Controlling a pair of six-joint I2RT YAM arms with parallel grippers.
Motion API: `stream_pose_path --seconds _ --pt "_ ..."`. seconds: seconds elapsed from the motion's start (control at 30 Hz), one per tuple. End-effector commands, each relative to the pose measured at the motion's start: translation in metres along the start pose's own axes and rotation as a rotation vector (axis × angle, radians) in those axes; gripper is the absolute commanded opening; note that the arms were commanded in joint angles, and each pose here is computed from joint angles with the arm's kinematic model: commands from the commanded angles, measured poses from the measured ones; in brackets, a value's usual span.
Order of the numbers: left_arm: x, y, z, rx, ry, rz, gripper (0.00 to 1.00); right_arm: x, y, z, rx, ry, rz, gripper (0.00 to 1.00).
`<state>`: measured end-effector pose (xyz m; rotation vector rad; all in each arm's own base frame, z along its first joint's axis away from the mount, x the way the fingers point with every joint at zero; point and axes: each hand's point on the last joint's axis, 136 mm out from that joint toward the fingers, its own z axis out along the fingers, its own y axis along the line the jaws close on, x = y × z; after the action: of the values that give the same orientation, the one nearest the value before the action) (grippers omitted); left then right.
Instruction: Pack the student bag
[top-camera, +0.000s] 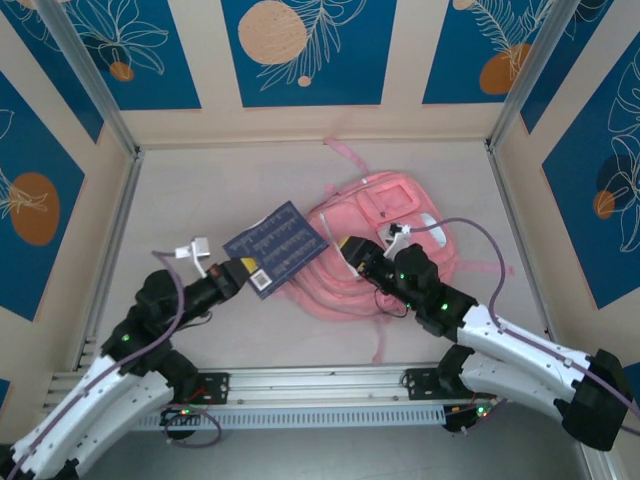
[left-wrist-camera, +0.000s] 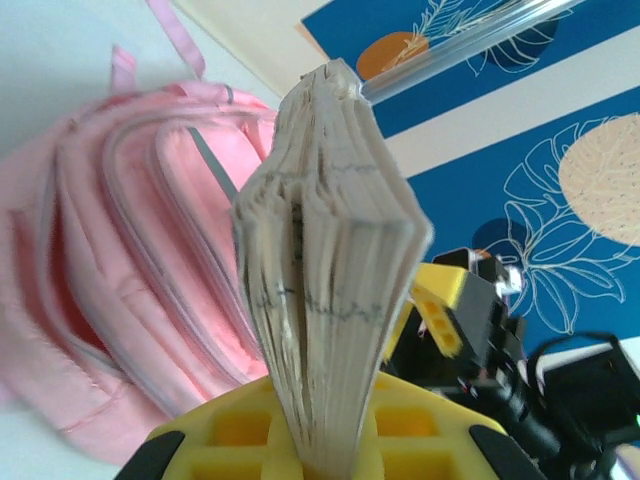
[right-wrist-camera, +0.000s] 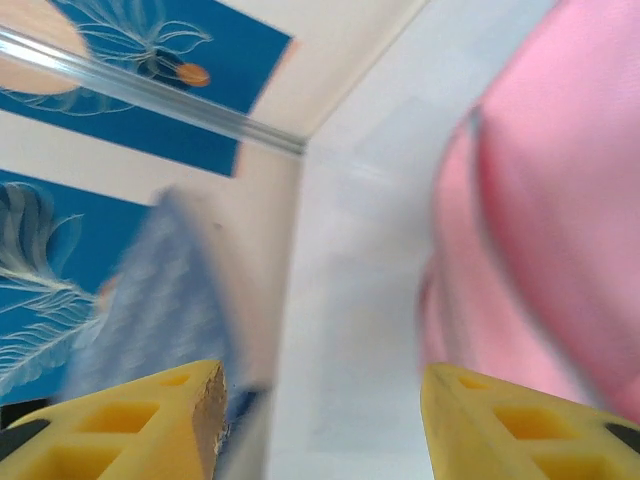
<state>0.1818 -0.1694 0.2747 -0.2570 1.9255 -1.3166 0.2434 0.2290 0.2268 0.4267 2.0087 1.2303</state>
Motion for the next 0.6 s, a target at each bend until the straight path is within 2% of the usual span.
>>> stream_pose_path --seconds 0.0,0.1,0.23,0.37,0.47,0.57 --pt "-0.012 0.005 -0.043 -0.130 -0.046 0.163 0.00 0.021 -0.034 -0.008 0.166 0.226 -0.138 0.54" --pt "-0.018 0.019 -0.064 -0.244 -0.061 0.211 0.00 0.022 -0.038 -0.010 0.258 0.336 -0.272 0.56" --pt "-0.016 0.042 -0.071 -0.367 -0.050 0.225 0.00 0.021 -0.041 0.000 0.374 0.475 -0.421 0.58" --pt "-0.014 0.046 -0.068 -0.373 -0.045 0.222 0.00 0.022 -0.048 0.015 0.464 0.592 -0.522 0.66" --pt "-0.015 0.044 -0.069 -0.363 -0.049 0.231 0.00 0.016 -0.055 0.027 0.522 0.614 -0.591 0.83" --pt "-0.016 0.041 -0.070 -0.359 -0.042 0.259 0.00 0.010 -0.058 0.041 0.570 0.628 -0.635 0.87"
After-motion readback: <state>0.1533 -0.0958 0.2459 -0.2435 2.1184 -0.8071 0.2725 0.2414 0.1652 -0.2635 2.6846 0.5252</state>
